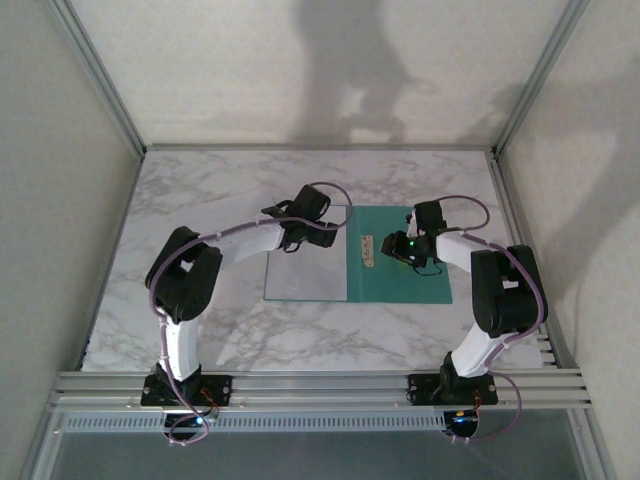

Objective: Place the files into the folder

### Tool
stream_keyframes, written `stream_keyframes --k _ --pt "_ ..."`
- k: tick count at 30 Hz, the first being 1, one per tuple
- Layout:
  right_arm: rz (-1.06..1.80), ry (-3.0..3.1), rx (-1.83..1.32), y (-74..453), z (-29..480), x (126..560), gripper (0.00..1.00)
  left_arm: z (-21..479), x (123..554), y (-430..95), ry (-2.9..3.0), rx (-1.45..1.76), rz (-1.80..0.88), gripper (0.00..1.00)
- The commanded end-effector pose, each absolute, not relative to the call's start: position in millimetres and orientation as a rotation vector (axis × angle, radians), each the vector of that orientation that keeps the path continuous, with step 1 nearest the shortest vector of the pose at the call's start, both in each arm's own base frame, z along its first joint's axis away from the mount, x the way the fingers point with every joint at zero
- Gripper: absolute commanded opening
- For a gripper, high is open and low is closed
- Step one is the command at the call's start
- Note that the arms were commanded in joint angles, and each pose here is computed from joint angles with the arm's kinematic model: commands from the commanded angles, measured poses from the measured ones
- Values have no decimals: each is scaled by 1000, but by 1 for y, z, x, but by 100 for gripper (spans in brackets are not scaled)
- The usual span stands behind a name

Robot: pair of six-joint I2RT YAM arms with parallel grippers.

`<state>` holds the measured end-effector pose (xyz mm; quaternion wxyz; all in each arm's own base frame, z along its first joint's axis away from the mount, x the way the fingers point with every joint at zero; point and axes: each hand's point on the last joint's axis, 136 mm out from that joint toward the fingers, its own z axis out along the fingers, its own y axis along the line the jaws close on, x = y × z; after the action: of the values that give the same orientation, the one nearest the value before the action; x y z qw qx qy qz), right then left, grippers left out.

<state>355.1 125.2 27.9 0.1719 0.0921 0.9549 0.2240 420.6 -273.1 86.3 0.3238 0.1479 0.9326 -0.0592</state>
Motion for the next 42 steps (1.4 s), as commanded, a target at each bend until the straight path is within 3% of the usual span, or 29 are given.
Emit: stream_keyframes --k 1,12,22,31,42 --pt "682 2736 278 134 25 349 50 127 421 -275 2379 251 -225 89" --pt "752 2755 219 172 16 347 50 141 407 -276 2350 44 -331 88" --pt "872 2718 169 208 35 353 50 119 393 -275 2379 -78 -345 79" --pt "797 2681 130 190 62 350 51 110 382 -298 2366 -121 -315 73" --pt "685 2658 188 145 55 354 50 97 372 -327 2357 -165 -291 65"
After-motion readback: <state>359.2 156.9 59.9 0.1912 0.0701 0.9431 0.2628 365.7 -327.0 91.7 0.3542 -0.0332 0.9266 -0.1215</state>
